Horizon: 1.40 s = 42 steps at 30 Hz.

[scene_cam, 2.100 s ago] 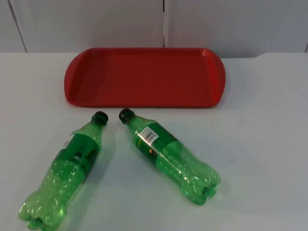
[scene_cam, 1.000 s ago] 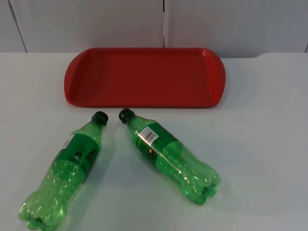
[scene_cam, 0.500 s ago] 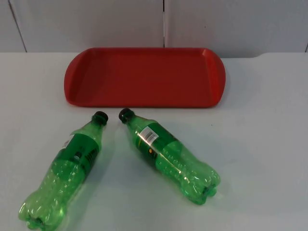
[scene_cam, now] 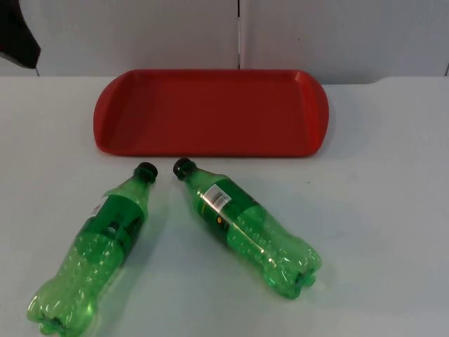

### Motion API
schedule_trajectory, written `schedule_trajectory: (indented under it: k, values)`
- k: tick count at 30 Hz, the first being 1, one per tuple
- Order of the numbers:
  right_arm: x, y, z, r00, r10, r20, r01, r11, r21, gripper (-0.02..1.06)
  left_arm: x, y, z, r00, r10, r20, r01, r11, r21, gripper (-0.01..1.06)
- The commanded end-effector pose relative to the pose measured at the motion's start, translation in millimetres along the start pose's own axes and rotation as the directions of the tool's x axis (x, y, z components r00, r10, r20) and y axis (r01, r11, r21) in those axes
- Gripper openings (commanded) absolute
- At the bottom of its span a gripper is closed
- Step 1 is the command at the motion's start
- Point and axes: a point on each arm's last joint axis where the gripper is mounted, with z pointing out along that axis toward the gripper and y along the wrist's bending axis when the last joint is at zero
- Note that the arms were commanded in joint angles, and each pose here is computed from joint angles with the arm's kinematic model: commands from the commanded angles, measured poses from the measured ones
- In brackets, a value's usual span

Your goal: Place the bottle upright on the tray.

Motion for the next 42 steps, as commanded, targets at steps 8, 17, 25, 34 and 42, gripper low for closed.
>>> schedule_trajectory:
  k: [8,17,25,34,42]
  values:
    - [1,0,1,1.0,-0.001,-0.001,0.001,1.0,0.008,1.05,-24,-9,47,0.991,0.056,-0.121,-0.047,0.995,0.083,1.05]
    - [1,0,1,1.0,-0.001,-0.001,0.001,1.0,0.008,1.05,-12,-44,103,0.96,0.126,-0.25,-0.088,0.984,0.156,1.05]
    - [1,0,1,1.0,-0.001,-0.001,0.001,1.0,0.008,1.05,1,-47,136,0.937,0.099,-0.335,-0.048,0.986,0.157,1.05]
    - [1,0,1,1.0,-0.001,-0.001,0.001,1.0,0.008,1.05,19,-56,168,0.902,0.099,-0.421,-0.031,0.986,0.165,1.05]
    - [1,0,1,1.0,-0.001,-0.001,0.001,1.0,0.008,1.05,39,-61,199,0.871,0.105,-0.48,-0.03,0.986,0.162,1.05]
